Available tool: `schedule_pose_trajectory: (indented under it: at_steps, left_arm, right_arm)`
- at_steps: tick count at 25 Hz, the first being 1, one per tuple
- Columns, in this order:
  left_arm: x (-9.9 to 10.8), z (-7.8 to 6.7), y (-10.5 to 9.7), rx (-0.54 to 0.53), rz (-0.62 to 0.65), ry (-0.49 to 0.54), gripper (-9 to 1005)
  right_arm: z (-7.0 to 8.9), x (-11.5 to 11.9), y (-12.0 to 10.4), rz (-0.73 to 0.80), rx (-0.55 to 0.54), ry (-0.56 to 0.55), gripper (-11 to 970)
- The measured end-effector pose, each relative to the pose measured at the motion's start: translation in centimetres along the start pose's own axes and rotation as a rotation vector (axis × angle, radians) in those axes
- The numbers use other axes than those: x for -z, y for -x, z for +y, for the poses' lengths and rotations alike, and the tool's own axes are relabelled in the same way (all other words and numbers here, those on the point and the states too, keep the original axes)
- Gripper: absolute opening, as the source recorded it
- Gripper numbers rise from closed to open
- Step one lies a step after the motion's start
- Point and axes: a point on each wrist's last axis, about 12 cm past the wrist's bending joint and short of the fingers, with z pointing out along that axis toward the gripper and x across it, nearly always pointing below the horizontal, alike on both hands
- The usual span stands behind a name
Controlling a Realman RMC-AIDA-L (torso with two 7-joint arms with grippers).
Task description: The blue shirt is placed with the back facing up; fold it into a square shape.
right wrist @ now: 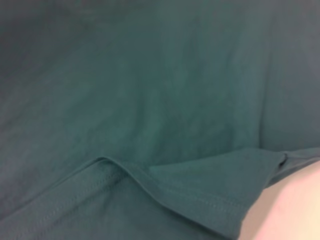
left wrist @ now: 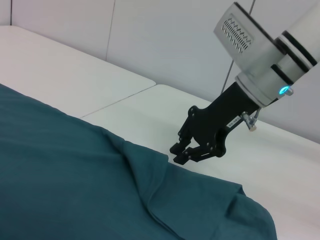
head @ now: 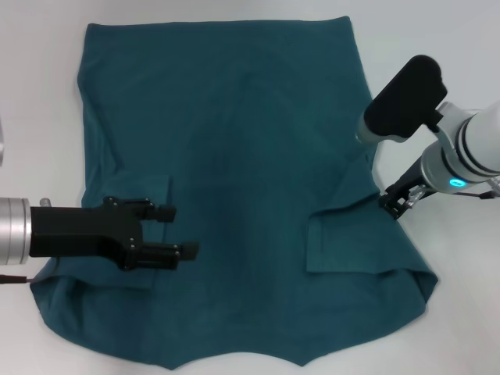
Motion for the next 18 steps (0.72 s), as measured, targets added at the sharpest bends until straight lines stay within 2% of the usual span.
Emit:
schedule_pose_trajectory:
  at_steps: [4,15,18]
  left_arm:
    - [-0.1,0.0,0.0,0.0,0.0,-0.002,840]
    - [-0.2,0.0,0.2,-0.002,-0.004,-0.003,840]
    - [-0.2,0.0,0.2,-0.002,-0.006,-0.002,840]
  right_arm:
    - [0.3,-0.7,0.1,0.013,0.006,0.005,110]
    - [0.2,-1.7,1.3,-0.031,0.019,-0.027,15]
    - [0.3,-1.7,1.8,-0.054,0.026,-0.037,16]
